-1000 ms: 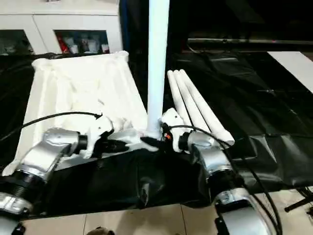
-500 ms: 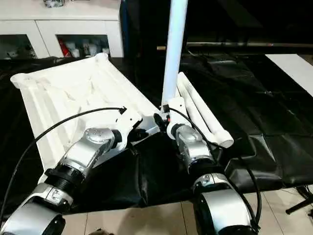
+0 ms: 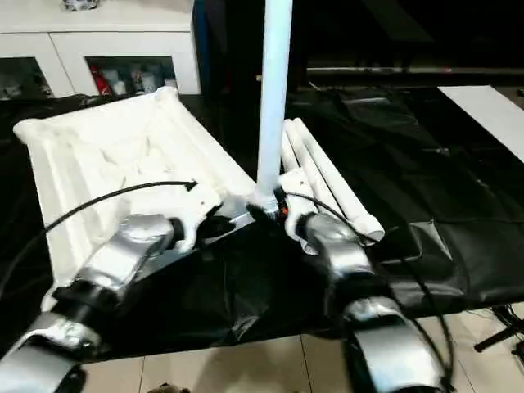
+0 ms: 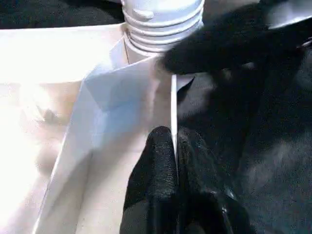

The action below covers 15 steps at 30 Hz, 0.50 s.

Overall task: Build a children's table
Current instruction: Rotate leg to tighten

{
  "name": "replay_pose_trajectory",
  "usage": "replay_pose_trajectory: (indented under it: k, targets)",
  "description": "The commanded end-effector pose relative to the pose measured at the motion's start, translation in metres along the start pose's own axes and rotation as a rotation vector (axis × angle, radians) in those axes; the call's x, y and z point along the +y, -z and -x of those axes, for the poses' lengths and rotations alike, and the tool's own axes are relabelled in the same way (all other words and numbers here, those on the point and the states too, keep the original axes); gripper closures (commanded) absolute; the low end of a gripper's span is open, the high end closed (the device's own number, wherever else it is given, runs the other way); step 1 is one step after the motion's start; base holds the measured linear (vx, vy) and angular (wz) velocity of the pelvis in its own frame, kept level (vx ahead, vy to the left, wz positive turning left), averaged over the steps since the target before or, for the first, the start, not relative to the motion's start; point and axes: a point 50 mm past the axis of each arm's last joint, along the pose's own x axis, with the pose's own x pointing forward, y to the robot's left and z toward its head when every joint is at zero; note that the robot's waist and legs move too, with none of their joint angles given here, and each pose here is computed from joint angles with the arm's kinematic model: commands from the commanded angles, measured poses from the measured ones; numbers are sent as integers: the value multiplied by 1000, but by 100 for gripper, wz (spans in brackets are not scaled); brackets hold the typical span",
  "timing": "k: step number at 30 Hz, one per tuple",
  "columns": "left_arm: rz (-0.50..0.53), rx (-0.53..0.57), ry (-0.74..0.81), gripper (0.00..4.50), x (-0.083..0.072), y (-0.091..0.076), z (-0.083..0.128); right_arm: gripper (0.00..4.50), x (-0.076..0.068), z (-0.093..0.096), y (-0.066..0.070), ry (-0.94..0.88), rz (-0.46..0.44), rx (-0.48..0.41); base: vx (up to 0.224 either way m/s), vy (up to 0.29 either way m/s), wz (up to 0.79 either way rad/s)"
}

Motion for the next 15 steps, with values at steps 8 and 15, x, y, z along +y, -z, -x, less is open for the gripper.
replay_pose_trajectory:
  k: [8, 15]
  targets:
    - [-4, -114, 245, 450, -6, 9, 30, 54, 4, 14, -9, -242, 105, -24, 0, 0, 0]
    - [-17, -103, 344, 450, -10, 11, 40, 54, 7, 16, -12, -315, 140, -27, 0, 0, 0]
